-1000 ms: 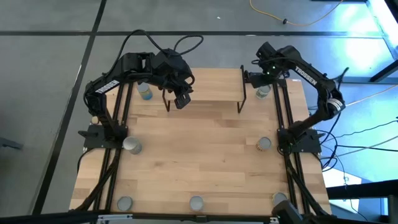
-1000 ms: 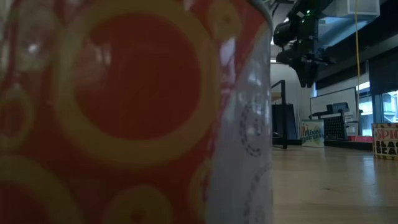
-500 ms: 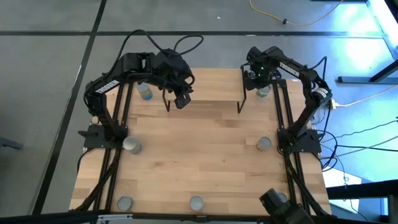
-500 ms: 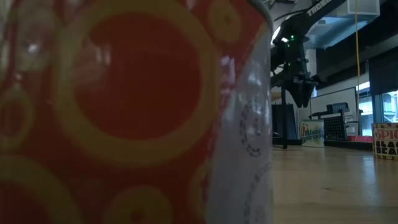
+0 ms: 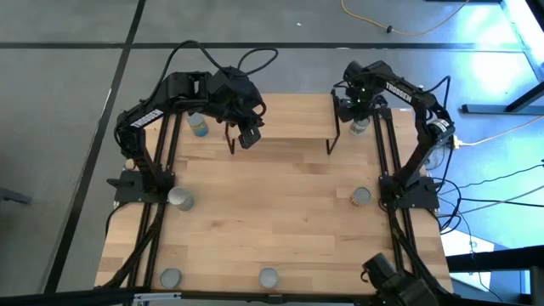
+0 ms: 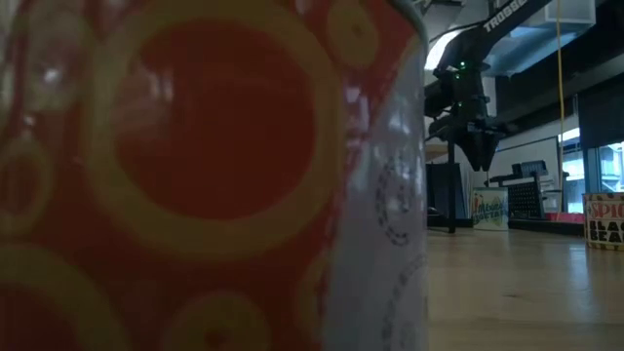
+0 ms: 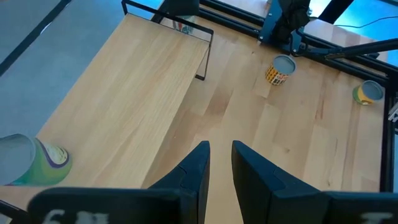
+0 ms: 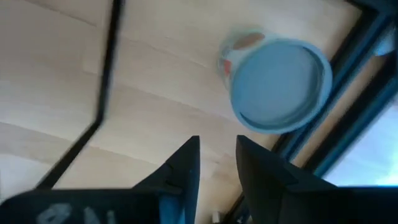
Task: Pick and place cans onto a shelf
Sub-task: Put the canned mixed vegetable on the shelf
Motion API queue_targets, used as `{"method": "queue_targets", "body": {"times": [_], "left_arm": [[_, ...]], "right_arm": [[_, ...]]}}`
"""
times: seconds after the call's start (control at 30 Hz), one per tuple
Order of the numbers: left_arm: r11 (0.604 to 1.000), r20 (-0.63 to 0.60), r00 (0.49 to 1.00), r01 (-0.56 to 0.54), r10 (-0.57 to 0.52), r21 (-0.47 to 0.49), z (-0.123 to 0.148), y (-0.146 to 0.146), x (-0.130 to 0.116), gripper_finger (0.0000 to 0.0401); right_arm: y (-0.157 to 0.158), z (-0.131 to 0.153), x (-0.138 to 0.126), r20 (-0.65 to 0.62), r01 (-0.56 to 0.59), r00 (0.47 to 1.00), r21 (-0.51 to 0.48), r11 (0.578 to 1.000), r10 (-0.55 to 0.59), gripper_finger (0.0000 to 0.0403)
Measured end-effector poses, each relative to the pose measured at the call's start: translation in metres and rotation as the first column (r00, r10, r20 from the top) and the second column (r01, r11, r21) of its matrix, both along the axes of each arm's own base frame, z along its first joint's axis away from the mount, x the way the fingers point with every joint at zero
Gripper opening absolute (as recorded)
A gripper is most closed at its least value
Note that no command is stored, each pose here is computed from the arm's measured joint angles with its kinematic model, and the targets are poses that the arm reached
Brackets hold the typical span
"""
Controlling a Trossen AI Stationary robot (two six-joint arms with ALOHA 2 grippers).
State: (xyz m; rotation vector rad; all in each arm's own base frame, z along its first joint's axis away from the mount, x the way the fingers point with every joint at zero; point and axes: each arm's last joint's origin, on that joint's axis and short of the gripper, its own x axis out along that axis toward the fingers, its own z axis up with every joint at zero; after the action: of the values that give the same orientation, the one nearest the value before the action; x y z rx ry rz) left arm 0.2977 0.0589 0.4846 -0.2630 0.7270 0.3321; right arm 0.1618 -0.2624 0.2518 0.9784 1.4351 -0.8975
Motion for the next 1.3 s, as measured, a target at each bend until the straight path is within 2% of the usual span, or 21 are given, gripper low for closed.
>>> {"method": "queue_targets", "body": {"times": [0.17, 0.3, 0.37, 0.47, 0.57, 0.8, 0.97, 1.3], "left_arm": [[1.000, 0.000, 1.000, -0.001, 0.001, 0.000, 0.000, 0.000, 0.000, 0.0061], [1.000, 0.000, 1.000, -0.001, 0.001, 0.000, 0.000, 0.000, 0.000, 0.0061], [1.000, 0.001, 1.000, -0.004, 0.004, -0.003, 0.000, 0.000, 0.000, 0.0061], [1.000, 0.001, 1.000, -0.004, 0.004, -0.003, 0.000, 0.000, 0.000, 0.0061], [1.000, 0.002, 1.000, -0.003, 0.003, -0.003, 0.000, 0.000, 0.000, 0.0061], [1.000, 0.008, 1.000, -0.002, 0.002, -0.002, 0.000, 0.000, 0.001, 0.0061], [1.000, 0.011, 1.000, -0.002, 0.002, -0.001, 0.001, 0.000, 0.001, 0.0061], [1.000, 0.010, 1.000, -0.001, 0.001, -0.001, 0.001, 0.000, 0.001, 0.0061]], "right_arm": [[0.002, 0.012, -0.001, 0.012, 0.004, 1.000, -0.048, 0.999, -0.003, 0.0107], [0.003, 0.019, -0.007, -0.045, 0.005, 0.999, -0.095, 0.995, -0.009, 0.0107], [0.002, 0.020, -0.011, -0.055, 0.059, 0.996, -0.108, 0.992, -0.066, 0.0107], [-0.001, 0.022, -0.018, 0.022, 0.174, 0.985, -0.068, 0.982, -0.173, 0.0107], [-0.006, 0.017, -0.023, 0.049, 0.206, 0.978, -0.077, 0.975, -0.203, 0.0107], [-0.003, -0.004, -0.028, 0.004, 0.167, 0.986, -0.054, 0.984, -0.167, 0.0107], [-0.003, -0.019, -0.027, 0.021, 0.133, 0.991, -0.067, 0.989, -0.132, 0.0106], [-0.005, -0.022, -0.027, 0.033, 0.082, 0.996, -0.085, 0.993, -0.080, 0.0106]]}}
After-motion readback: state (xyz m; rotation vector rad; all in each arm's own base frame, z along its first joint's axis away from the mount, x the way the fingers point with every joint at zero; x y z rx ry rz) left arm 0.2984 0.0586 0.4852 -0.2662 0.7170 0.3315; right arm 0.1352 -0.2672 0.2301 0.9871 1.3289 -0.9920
